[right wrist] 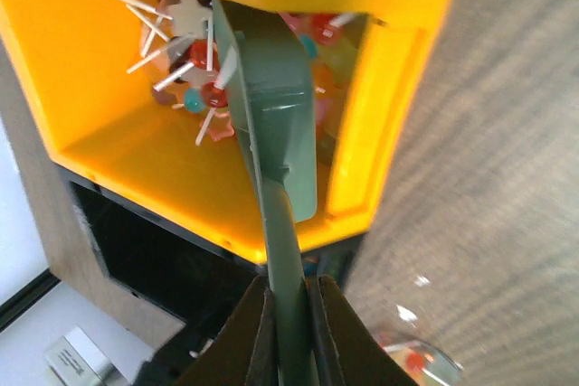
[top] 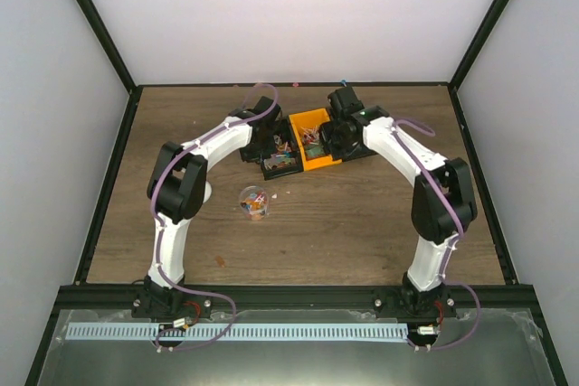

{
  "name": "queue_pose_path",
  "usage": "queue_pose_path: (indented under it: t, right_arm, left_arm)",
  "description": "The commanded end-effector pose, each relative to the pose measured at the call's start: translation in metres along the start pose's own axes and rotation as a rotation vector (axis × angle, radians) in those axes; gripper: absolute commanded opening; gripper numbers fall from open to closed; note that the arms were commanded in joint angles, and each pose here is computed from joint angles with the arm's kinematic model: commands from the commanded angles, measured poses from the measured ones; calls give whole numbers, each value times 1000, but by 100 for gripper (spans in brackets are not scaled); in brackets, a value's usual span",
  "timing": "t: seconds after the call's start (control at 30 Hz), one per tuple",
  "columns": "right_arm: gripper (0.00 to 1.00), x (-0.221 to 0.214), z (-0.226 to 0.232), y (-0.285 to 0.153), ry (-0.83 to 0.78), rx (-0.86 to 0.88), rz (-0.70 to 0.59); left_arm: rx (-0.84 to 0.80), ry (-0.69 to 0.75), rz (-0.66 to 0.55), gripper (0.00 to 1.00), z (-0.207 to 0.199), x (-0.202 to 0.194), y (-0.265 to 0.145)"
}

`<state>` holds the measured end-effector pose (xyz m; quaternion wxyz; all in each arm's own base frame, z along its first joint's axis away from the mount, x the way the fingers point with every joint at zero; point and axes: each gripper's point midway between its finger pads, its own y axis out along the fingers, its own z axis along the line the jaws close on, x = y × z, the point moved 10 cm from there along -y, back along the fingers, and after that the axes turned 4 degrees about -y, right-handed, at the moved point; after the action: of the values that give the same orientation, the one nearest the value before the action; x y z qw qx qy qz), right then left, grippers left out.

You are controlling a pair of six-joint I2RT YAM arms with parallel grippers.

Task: Pack the candies
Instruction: Scoop the fake candies from the storage box.

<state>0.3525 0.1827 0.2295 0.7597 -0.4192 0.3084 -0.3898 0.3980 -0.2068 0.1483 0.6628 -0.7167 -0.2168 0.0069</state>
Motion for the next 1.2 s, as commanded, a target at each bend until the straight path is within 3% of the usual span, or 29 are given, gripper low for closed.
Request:
queue_pose_path:
  t: [0.0, 0.17, 0.5, 0.8, 1.03, 1.17]
  right_arm:
    - [1, 11, -13, 44, 18, -84, 42]
    - [1, 16, 1, 37, -26, -38, 36]
    - [1, -4, -23, -4, -29, -14, 49]
    - [1, 30, -15, 57, -20, -82, 83]
    - [1, 39, -13, 72, -163, 200, 120]
    - [1, 34, -41, 73, -231, 400, 156]
  left_arm:
    - [31, 3, 13, 4, 0, -3, 14]
    - [35, 6, -1, 4, 2, -2, 9]
    - [49, -1, -7, 4, 4, -3, 9]
    - [44, 38, -4, 4, 3, -2, 6]
    - [45, 60, -4, 4, 4, -3, 2]
    - [28, 50, 2, 4, 1, -1, 3]
